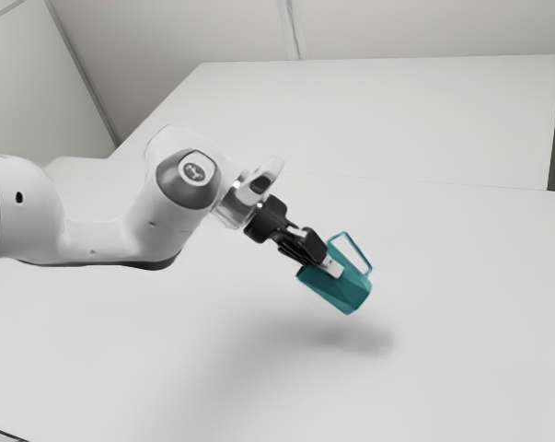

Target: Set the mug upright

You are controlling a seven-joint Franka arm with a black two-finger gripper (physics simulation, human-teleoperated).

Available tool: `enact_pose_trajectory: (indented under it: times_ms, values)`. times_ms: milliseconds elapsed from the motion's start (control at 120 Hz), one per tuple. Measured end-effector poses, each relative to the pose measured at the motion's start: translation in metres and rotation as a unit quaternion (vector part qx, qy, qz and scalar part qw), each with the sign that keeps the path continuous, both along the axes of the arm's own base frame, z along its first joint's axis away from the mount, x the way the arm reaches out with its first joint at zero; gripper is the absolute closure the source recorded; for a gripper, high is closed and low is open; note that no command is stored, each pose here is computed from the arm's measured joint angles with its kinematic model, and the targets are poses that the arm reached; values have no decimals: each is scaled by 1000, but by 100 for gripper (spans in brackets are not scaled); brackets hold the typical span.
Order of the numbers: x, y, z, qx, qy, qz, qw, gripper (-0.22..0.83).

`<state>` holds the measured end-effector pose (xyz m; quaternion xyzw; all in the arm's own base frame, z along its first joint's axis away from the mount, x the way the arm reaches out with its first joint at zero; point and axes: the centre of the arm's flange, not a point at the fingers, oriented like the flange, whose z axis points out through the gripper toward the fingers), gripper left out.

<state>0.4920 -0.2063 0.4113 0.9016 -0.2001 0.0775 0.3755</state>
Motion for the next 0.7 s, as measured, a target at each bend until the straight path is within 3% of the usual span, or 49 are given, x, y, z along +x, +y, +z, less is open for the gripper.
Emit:
enact_pose_trajectory:
  times_ms: [92, 208, 550, 700]
  values:
    - [9, 18, 20, 80, -32, -28, 996, 74]
    - [38, 76, 58, 187, -60, -23, 980, 74]
    - [84, 171, 64, 327, -10, 42, 944, 74]
    - [73, 173, 33, 353, 14, 50, 934, 74]
